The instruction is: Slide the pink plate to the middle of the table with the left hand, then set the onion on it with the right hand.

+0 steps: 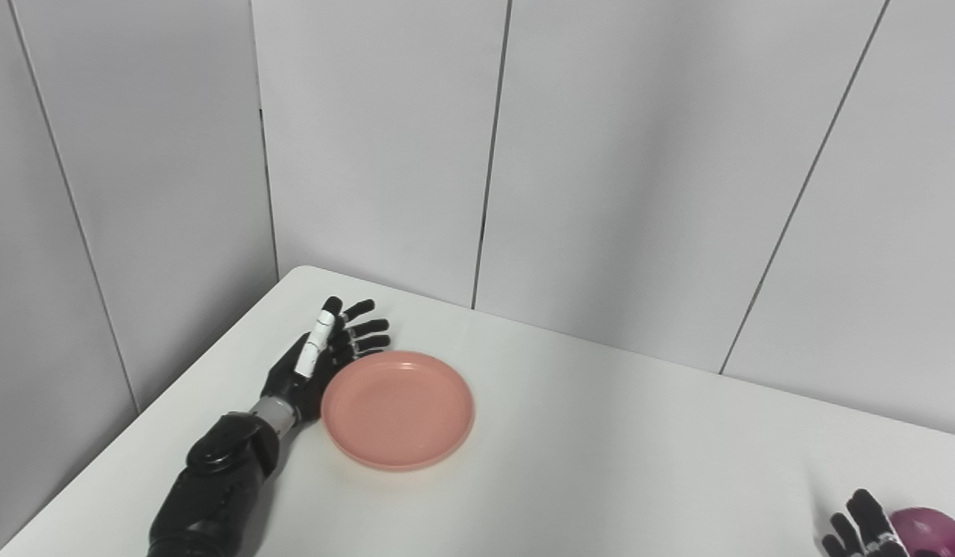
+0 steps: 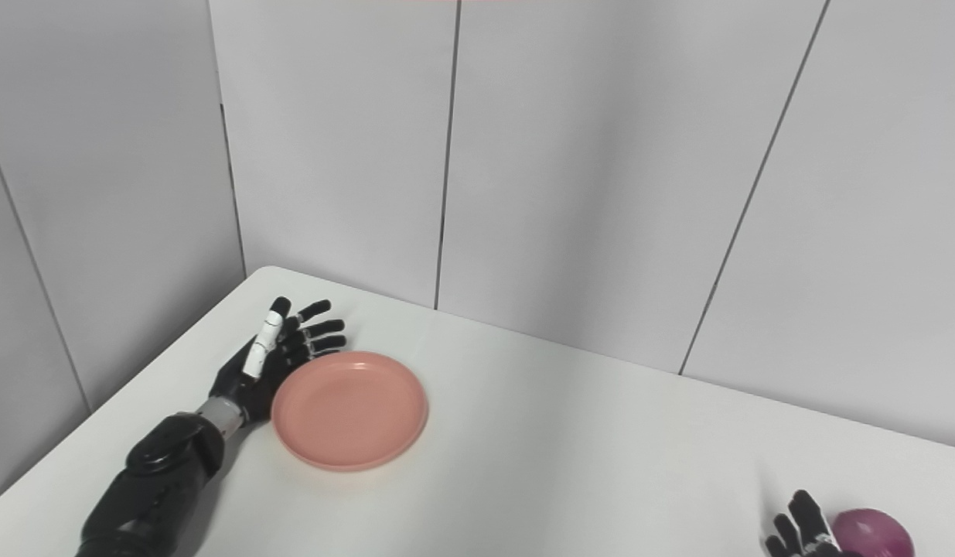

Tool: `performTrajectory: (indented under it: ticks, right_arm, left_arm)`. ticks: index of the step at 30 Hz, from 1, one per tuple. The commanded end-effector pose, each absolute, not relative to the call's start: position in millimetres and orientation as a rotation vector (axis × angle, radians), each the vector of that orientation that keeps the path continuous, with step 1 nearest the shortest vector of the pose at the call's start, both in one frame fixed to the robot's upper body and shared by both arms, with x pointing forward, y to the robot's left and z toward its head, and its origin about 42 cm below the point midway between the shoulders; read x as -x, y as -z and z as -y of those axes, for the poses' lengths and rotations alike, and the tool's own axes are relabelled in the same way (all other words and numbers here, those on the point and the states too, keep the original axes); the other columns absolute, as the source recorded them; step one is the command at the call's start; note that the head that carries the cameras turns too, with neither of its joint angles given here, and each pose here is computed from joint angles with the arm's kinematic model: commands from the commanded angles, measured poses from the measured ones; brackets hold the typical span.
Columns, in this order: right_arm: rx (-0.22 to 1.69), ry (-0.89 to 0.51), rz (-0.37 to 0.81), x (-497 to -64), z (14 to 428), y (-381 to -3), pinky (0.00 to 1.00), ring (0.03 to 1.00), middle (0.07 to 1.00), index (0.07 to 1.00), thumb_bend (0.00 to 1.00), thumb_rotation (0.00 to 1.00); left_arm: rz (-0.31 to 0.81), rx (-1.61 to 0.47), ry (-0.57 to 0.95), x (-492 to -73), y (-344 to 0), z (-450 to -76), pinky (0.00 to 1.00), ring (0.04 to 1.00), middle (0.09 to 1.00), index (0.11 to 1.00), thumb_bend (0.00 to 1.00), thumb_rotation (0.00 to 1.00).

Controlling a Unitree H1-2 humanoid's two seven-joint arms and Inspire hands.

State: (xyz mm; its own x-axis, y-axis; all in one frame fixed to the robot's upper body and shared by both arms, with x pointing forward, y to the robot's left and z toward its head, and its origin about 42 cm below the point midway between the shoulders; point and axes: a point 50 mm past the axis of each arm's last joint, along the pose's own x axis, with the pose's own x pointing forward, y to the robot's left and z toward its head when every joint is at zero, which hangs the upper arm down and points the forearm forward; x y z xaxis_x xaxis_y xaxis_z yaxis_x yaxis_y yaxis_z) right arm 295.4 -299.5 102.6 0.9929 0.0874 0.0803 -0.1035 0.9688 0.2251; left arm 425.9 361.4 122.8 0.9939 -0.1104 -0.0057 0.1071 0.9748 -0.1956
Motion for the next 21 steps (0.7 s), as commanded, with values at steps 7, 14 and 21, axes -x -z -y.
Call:
performTrajectory:
  ticks: [7, 14, 21]
  right_arm:
    - [-0.328, -0.048, -0.19, -243.8, 274.7, -33.7, 1.0, 0.984, 0.968, 0.933, 0.78, 0.86]
    - [-0.334, -0.051, -0.182, -244.1, 268.2, -37.4, 0.96, 0.943, 0.934, 0.903, 0.85, 0.79]
    - [-0.323, -0.055, -0.169, -243.3, 254.4, -44.8, 0.91, 0.922, 0.917, 0.883, 0.88, 0.76]
  left_arm:
    - [-0.049, 0.214, 0.174, -424.2, -116.9, -328.8, 0.76, 0.753, 0.77, 0.848, 0.87, 0.88]
    - [-0.052, 0.229, 0.222, -418.0, -120.8, -309.5, 0.78, 0.769, 0.782, 0.868, 0.89, 0.87]
    - [-0.082, 0.258, 0.266, -410.4, -118.6, -291.3, 0.81, 0.769, 0.772, 0.868, 0.88, 0.88]
